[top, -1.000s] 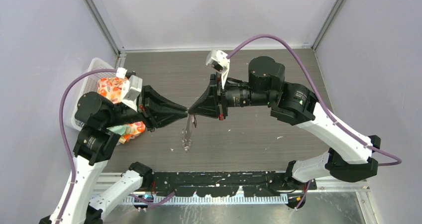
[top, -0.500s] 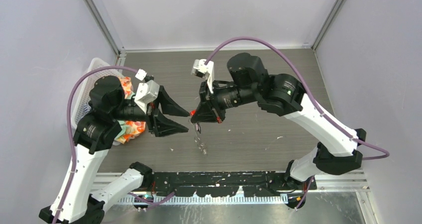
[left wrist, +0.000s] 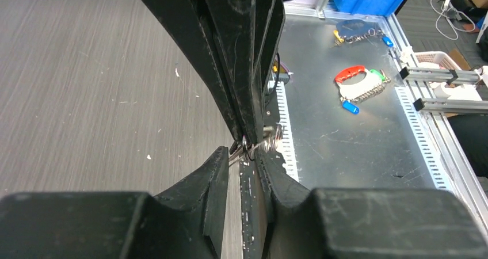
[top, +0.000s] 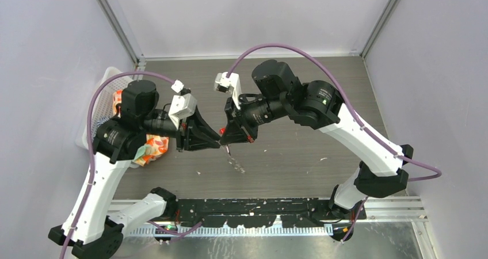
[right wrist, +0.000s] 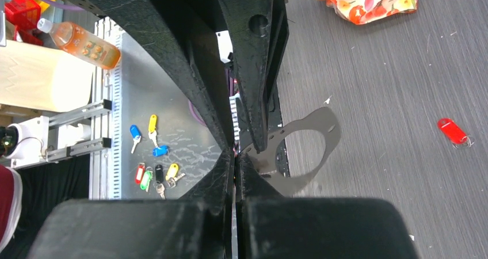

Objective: Put the keys on the keyring

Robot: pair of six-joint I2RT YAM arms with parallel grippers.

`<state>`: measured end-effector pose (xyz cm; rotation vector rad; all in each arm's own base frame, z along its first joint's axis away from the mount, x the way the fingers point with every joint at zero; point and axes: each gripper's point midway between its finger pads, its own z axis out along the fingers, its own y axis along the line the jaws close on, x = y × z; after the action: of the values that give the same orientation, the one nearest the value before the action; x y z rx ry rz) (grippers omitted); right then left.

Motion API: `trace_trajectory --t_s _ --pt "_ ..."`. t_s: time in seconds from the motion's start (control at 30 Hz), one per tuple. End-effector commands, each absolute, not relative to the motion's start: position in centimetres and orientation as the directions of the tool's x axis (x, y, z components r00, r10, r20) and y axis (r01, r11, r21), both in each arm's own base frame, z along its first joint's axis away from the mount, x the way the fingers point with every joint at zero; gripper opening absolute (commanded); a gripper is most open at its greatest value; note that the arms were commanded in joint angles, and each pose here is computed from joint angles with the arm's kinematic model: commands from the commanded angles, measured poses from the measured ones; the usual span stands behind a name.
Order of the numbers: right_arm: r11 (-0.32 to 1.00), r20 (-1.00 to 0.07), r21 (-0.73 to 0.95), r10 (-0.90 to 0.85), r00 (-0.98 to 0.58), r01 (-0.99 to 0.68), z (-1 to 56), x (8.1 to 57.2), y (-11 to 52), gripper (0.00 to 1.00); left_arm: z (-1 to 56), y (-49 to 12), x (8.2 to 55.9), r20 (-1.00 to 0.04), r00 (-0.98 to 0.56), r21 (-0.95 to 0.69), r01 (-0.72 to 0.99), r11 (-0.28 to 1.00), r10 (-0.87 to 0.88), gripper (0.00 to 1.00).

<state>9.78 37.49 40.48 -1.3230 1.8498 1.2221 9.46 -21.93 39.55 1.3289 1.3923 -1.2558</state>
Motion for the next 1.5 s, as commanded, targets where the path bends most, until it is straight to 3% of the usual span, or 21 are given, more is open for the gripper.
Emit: trace_trajectory --t_s 0.0,0.27,0.47,0.7,0.83,0.97,1.33,1.47 --pt "0.021 -0.872 0.328 -0.378 -0.311 -0.945 43.2 8.7 37.2 0.01 39.3 -21.4 9.1 -0.98 -0.063 -0.073 0.996 -0.048 0.191 0.23" --pt "0.018 -0.854 0.335 -0.416 -0.312 -0.942 42.3 8.8 37.6 0.01 39.2 -21.5 9.2 -0.98 -0.061 -0.074 0.996 -0.057 0.192 0.08" --pt "0.015 -0.847 0.341 -0.429 -0.314 -0.94 42.0 8.8 37.8 0.01 39.0 -21.6 9.4 -0.977 -0.078 -0.091 0.994 -0.054 0.197 0.16" --pt "0.008 -0.847 0.338 -0.433 -0.308 -0.941 42.0 8.7 38.0 0.01 38.8 -21.6 9.2 -0.975 -0.092 -0.104 0.993 -0.053 0.203 0.19" --pt "0.017 -0.847 0.331 -0.437 -0.305 -0.943 42.0 8.8 37.9 0.01 39.0 -21.4 8.6 -0.975 -0.093 -0.11 0.991 -0.077 0.2 0.35" --pt "0.026 -0.845 0.325 -0.44 -0.302 -0.945 41.8 8.9 37.8 0.01 38.9 -21.4 8.4 -0.972 -0.106 -0.124 0.989 -0.076 0.207 0.38" --pt "0.01 -0.842 0.327 -0.45 -0.297 -0.945 41.7 8.3 37.9 0.01 38.8 -21.6 9.8 -0.969 -0.124 -0.131 0.991 -0.018 0.212 0.04" --pt "0.006 -0.859 0.327 -0.415 -0.3 -0.945 42.4 8.2 37.9 0.13 38.3 -21.7 10.5 -0.968 -0.137 -0.136 0.991 0.017 0.213 0.0"
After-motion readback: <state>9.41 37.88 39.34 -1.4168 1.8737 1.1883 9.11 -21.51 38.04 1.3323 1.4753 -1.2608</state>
